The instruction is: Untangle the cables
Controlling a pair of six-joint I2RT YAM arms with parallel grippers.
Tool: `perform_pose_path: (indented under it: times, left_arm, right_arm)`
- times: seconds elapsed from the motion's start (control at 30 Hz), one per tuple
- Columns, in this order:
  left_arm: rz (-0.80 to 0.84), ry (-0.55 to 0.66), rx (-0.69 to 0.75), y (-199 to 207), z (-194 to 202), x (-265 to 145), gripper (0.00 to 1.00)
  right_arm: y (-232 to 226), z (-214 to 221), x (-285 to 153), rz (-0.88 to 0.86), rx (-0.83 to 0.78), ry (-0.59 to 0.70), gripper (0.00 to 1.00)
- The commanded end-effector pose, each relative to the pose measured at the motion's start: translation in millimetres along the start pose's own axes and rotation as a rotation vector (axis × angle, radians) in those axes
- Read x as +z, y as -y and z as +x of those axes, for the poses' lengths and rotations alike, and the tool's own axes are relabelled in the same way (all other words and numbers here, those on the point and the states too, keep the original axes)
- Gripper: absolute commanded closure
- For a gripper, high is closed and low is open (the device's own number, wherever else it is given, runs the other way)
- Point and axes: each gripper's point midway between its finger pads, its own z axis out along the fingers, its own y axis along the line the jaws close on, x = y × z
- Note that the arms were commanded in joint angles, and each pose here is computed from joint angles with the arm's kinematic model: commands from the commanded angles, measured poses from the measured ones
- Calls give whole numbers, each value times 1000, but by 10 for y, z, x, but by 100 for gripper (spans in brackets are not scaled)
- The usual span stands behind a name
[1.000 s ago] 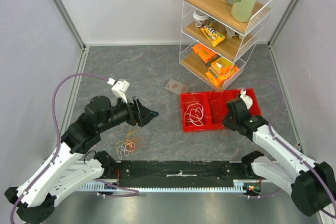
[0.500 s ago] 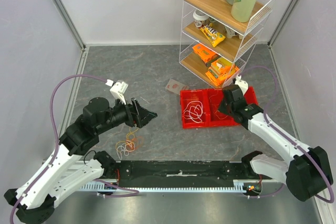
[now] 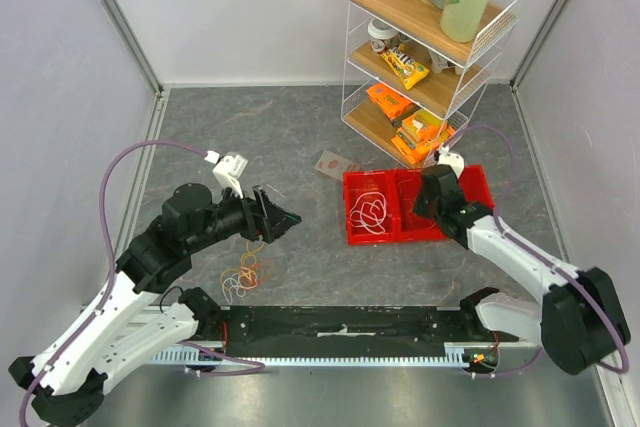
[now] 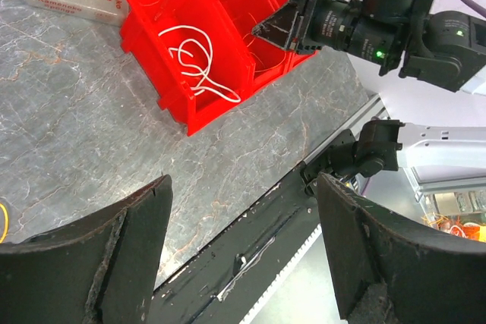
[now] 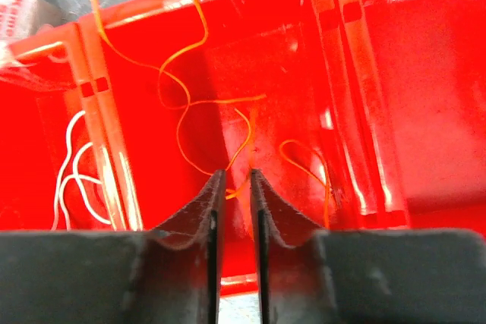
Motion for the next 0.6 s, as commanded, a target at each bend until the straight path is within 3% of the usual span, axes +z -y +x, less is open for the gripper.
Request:
perform_pose_path:
  times: [0.0,0.13,0.2,0.4,0.57]
  left_arm:
    - [30,22,31,61,-72,2,17]
    - [41,14,29,85,-68,23,18]
    - [41,14,22,77,-55,25,18]
    - [14,-4,-11,-62,116,54,18]
    - [-70,-57,-66,-344,407,145,19]
  right_arm:
    - [-134,-493,-307,-74,-14,152,59]
    - [-228,-789,-422,-90,-63,202,29]
    - [-276,-924,-378,-84,-99,207,24]
    - [-431,-1088,66,-67,-247,207,25]
    - [-495,-1174,283,-63,-268,267,31]
